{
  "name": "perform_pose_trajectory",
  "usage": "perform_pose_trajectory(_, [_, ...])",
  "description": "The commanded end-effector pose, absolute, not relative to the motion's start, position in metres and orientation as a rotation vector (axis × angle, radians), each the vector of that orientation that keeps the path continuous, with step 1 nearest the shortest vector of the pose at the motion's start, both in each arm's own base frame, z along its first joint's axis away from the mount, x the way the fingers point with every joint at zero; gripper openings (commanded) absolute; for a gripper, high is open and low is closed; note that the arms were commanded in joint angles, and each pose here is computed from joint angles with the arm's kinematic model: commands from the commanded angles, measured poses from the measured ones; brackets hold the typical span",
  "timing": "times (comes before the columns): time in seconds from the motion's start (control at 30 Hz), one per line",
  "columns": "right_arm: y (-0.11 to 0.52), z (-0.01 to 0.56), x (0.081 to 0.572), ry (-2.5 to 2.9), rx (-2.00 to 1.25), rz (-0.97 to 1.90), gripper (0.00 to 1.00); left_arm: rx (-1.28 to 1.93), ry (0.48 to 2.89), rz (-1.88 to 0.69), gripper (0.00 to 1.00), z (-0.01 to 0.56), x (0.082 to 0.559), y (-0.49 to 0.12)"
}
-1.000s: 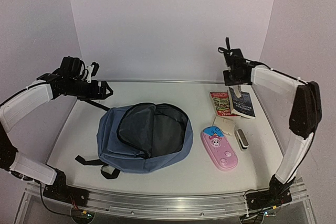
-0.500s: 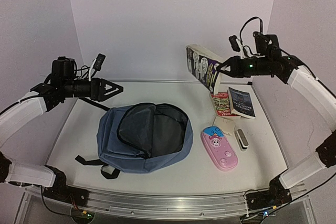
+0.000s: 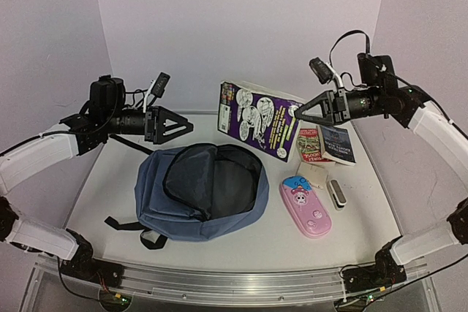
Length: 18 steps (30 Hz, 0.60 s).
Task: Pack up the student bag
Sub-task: Pick up the book at the corner of the board.
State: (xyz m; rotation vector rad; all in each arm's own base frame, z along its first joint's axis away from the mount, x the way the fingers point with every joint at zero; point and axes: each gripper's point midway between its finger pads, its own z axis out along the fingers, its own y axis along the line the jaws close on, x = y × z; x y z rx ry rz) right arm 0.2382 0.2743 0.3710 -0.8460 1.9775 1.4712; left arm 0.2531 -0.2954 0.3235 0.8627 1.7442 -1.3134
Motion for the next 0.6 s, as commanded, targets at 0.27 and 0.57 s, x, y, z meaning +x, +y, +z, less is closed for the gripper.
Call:
perform_pose_trajectory(0.27, [0.293, 0.41, 0.191, 1.697, -1.132, 1.71, 0.0, 1.065, 1.608, -1.583, 1.0, 0.378, 0.221, -0.327])
perform_pose_trajectory(0.57, [0.31, 0.403, 0.18, 1.678, -1.21, 1.753, 0.0, 1.135, 1.651, -1.672, 0.99, 0.372, 0.211, -0.342])
